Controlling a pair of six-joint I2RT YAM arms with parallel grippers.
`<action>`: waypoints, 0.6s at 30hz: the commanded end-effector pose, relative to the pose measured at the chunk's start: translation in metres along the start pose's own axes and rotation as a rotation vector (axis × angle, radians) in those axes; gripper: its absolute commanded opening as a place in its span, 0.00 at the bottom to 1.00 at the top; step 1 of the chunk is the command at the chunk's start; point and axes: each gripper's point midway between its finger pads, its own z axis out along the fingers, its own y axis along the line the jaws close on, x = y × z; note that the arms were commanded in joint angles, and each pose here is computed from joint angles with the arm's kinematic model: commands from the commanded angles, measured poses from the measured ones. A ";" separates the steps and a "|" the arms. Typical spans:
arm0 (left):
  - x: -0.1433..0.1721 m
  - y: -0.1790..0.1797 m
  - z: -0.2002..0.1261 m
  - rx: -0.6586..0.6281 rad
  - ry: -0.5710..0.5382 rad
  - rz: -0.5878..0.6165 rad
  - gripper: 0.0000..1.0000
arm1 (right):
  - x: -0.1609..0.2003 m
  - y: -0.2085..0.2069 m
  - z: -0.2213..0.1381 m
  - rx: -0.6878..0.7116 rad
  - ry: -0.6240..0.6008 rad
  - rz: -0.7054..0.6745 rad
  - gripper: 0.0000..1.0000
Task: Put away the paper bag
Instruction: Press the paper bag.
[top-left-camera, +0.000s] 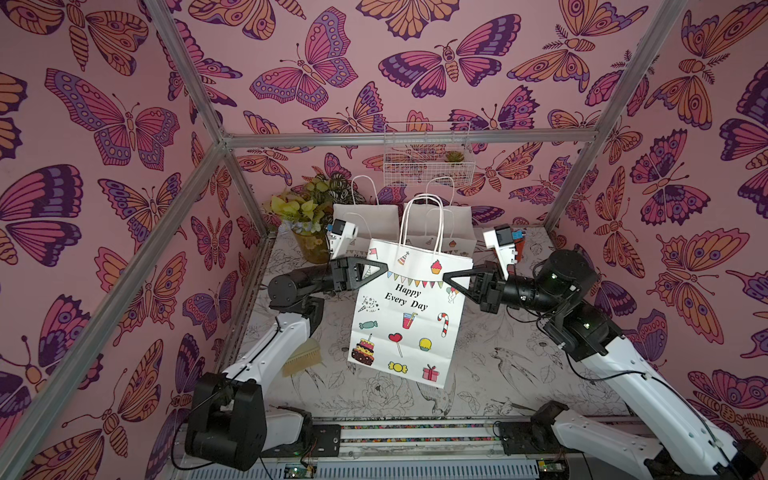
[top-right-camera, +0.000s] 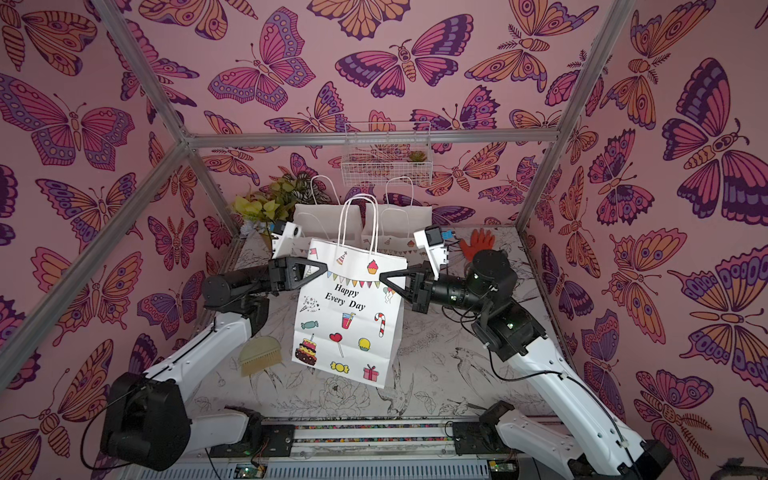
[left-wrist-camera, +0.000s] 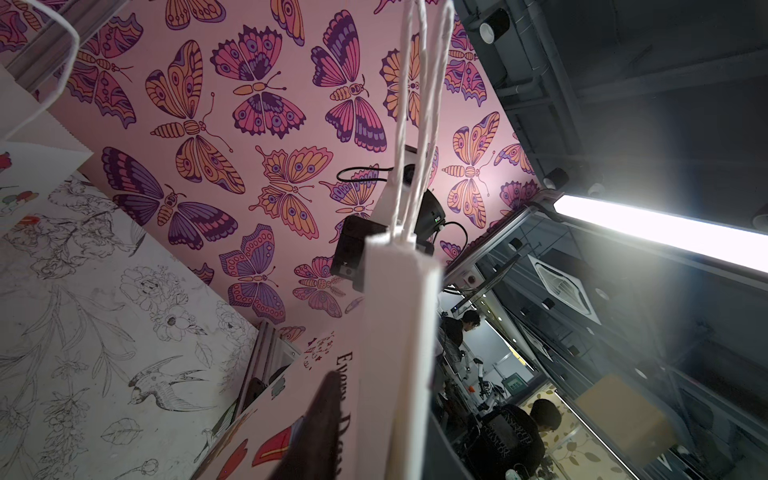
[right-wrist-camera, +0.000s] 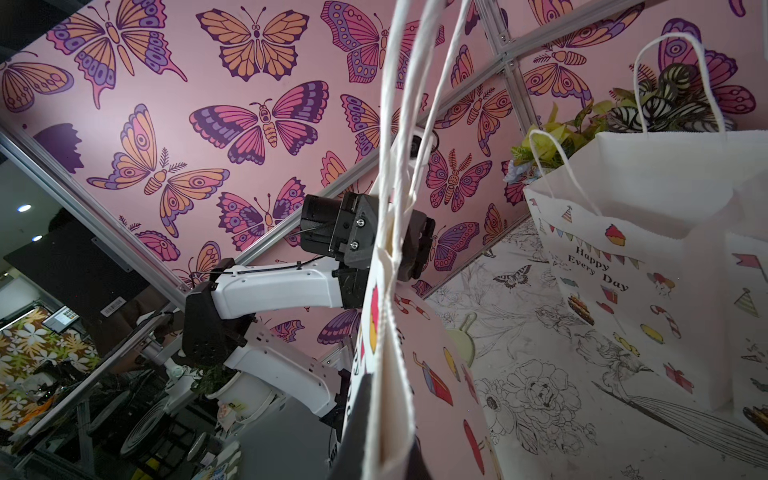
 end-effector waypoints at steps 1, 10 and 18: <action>0.009 -0.021 -0.002 0.018 0.011 0.075 0.55 | -0.005 0.001 0.000 0.022 -0.010 -0.044 0.00; -0.004 -0.047 -0.001 -0.051 -0.052 0.234 1.00 | -0.004 -0.010 -0.017 -0.011 0.075 -0.023 0.00; -0.014 -0.039 -0.012 -0.250 -0.204 0.417 1.00 | -0.004 -0.005 -0.029 -0.192 0.165 0.004 0.00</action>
